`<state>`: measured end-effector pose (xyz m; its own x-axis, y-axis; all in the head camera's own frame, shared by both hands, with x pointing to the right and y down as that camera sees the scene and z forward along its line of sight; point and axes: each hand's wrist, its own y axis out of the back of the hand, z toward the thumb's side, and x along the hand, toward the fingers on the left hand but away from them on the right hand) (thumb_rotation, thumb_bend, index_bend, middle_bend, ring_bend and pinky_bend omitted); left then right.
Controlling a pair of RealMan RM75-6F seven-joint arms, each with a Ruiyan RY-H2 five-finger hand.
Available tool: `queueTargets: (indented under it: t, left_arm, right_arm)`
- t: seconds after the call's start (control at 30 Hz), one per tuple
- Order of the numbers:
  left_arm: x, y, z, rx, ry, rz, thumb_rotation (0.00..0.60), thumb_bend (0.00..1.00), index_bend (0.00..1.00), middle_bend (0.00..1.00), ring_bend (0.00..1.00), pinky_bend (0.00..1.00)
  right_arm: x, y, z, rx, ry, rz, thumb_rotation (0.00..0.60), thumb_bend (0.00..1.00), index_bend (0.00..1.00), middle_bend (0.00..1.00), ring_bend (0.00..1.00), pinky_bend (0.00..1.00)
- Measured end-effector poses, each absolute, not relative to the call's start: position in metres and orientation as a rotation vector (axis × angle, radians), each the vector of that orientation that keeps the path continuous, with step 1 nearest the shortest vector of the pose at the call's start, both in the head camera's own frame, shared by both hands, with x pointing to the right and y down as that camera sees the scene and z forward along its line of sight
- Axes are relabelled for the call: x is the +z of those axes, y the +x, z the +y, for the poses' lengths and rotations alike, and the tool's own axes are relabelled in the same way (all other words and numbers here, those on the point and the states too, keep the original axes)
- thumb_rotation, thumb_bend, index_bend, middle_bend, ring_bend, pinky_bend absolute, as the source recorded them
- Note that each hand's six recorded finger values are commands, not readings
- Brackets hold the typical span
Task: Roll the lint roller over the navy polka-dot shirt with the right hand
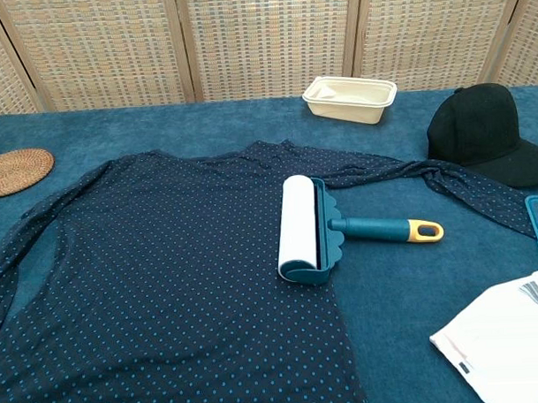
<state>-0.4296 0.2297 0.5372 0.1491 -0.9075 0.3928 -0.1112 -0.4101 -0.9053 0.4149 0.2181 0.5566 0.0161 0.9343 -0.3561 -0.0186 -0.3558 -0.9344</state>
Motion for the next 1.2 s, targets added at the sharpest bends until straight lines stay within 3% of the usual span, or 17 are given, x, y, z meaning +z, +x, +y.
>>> queueTargets:
  t: [0.23,0.3,0.37,0.4,0.43,0.53,0.57,0.67,0.9,1.2]
  left_arm:
    - [0.538,-0.428,0.229,-1.334,-1.681,0.987,0.6,0.0,0.0,0.0,0.0,0.0]
    - [0.54,-0.426,0.228,-1.333,-1.682,0.982,0.6,0.0,0.0,0.0,0.0,0.0]
    - [0.541,-0.425,0.227,-1.333,-1.685,0.98,0.6,0.0,0.0,0.0,0.0,0.0]
    - [0.542,-0.425,0.227,-1.334,-1.687,0.977,0.6,0.0,0.0,0.0,0.0,0.0]
    - [0.543,-0.424,0.227,-1.335,-1.689,0.974,0.6,0.0,0.0,0.0,0.0,0.0]
    - [0.547,-0.424,0.225,-1.353,-1.695,0.968,0.6,0.0,0.0,0.0,0.0,0.0]
    - [0.548,-0.425,0.224,-1.359,-1.695,0.97,0.6,0.0,0.0,0.0,0.0,0.0]
    - [0.551,-0.428,0.221,-1.379,-1.696,0.979,0.6,0.0,0.0,0.0,0.0,0.0]
    - [0.558,-0.439,0.213,-1.421,-1.709,1.001,0.6,0.0,0.0,0.0,0.0,0.0]
    - [0.561,-0.445,0.207,-1.44,-1.717,1.003,0.6,0.0,0.0,0.0,0.0,0.0]
  right_arm:
    - [0.562,0.41,0.215,1.463,-1.504,-0.975,0.6,0.0,0.0,0.03,0.0,0.0]
    - [0.566,0.402,0.207,1.446,-1.527,-0.951,0.6,0.0,0.0,0.17,0.1,0.0]
    - [0.568,0.393,0.198,1.428,-1.545,-0.927,0.6,0.0,0.0,0.38,0.36,0.07]
    - [0.57,0.386,0.191,1.413,-1.556,-0.914,0.6,0.0,0.0,0.5,0.54,0.23]
    - [0.571,0.38,0.185,1.401,-1.563,-0.903,0.6,0.0,0.0,0.59,0.66,0.41]
    - [0.576,0.355,0.158,1.359,-1.575,-0.837,0.6,0.0,0.0,0.79,0.87,0.88]
    - [0.578,0.346,0.149,1.355,-1.578,-0.809,0.6,0.0,0.0,0.84,0.93,0.97]
    - [0.591,0.321,0.127,1.377,-1.587,-0.719,0.6,0.0,0.0,0.92,1.0,1.0]
    - [0.621,0.261,0.094,1.465,-1.656,-0.645,0.6,0.0,0.01,0.99,1.0,1.0]
    - [0.667,0.183,0.113,1.636,-1.869,-0.553,0.6,0.01,0.27,1.0,1.0,1.0]
